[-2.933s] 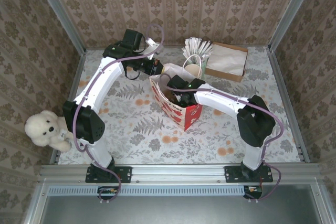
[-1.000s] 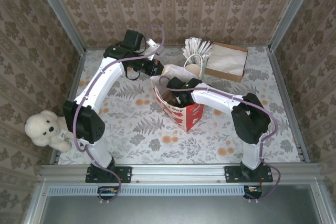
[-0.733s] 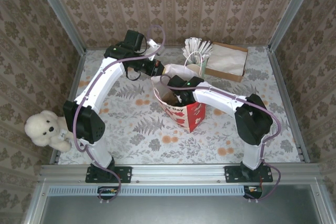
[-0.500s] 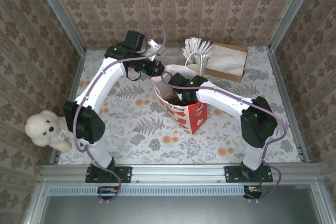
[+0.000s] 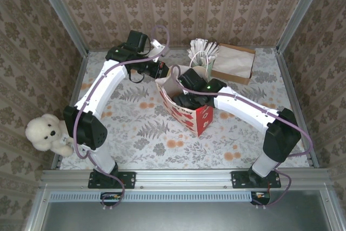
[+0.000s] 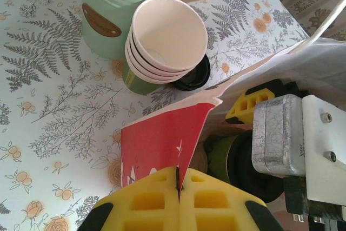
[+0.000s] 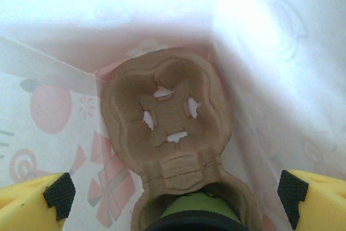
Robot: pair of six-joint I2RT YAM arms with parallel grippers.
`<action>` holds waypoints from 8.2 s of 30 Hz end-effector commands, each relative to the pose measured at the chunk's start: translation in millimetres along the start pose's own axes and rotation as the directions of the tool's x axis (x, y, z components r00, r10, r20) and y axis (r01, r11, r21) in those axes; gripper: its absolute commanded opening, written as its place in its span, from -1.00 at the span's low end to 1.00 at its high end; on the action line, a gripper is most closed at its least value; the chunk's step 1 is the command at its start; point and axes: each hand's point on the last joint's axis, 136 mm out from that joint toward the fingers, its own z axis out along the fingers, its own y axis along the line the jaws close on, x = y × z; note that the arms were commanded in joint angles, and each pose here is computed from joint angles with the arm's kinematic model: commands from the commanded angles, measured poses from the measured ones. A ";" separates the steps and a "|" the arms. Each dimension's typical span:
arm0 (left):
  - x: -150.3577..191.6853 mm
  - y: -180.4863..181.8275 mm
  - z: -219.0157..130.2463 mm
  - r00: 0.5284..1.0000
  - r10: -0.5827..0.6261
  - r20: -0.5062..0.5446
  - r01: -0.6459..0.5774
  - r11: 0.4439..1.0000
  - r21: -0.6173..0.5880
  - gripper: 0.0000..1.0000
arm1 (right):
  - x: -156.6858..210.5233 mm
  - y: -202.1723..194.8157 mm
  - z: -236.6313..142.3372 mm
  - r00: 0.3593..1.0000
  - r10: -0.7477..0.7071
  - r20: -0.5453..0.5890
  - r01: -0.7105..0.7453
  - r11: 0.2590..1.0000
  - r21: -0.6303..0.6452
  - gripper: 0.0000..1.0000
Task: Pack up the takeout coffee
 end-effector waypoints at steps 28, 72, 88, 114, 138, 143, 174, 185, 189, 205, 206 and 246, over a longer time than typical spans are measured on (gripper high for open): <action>9.4 5.2 -7.3 0.995 -0.092 0.025 0.093 0.994 -0.056 -1.00 | -75.8 16.6 -133.4 0.725 -0.064 0.686 0.186 0.977 -0.105 1.00; 14.0 3.1 -21.0 0.912 -0.362 0.195 0.397 0.898 -0.188 -0.98 | 25.0 -58.7 -143.4 0.540 0.802 0.257 -0.802 0.582 -0.132 0.78; 24.6 -5.5 -33.2 0.920 -0.341 0.191 0.376 0.907 -0.188 -0.63 | 1.6 -27.3 -131.1 0.694 0.690 0.205 -0.667 0.723 -0.179 -0.24; 220.3 161.8 -187.3 0.349 -0.482 0.803 0.935 0.123 -0.333 1.00 | -83.5 11.5 -86.5 0.838 0.517 0.172 -0.460 0.841 -0.286 -0.57; 223.5 182.6 -43.6 0.332 -0.795 0.508 0.923 0.161 -0.350 1.00 | -113.0 -28.1 -67.2 0.820 0.536 0.201 -0.493 0.840 -0.225 -0.64; 207.1 180.8 -27.3 0.366 -0.805 0.467 0.913 0.211 -0.350 1.00 | -103.8 -30.8 -67.0 0.814 0.548 0.193 -0.511 0.833 -0.211 -0.62; 176.4 183.4 -57.9 0.434 -0.717 0.545 0.894 0.272 -0.355 1.00 | -81.5 -141.4 -109.5 0.795 0.492 0.356 -0.471 0.869 -0.150 1.00; 179.1 179.4 -108.1 0.440 -0.612 0.657 0.898 0.274 -0.345 1.00 | -104.8 -227.2 -70.2 0.625 0.647 0.437 -0.658 0.738 -0.151 1.00; 184.6 179.2 -114.6 0.429 -0.603 0.672 0.903 0.264 -0.340 1.00 | -101.1 -248.1 -56.5 0.605 0.673 0.425 -0.708 0.699 -0.101 1.00; 182.2 177.8 -121.4 0.416 -0.604 0.680 0.909 0.273 -0.314 1.00 | -117.7 -256.3 -18.8 0.797 0.585 0.154 -0.540 0.803 -0.252 0.52; 181.9 177.7 -122.4 0.417 -0.602 0.681 0.909 0.276 -0.313 1.00 | -118.1 -258.0 -16.9 0.796 0.587 0.150 -0.544 0.801 -0.249 0.44; 184.1 177.0 -116.3 0.413 -0.620 0.667 0.911 0.282 -0.302 1.00 | -133.7 -270.2 -18.4 0.812 0.547 0.204 -0.508 0.834 -0.216 -0.84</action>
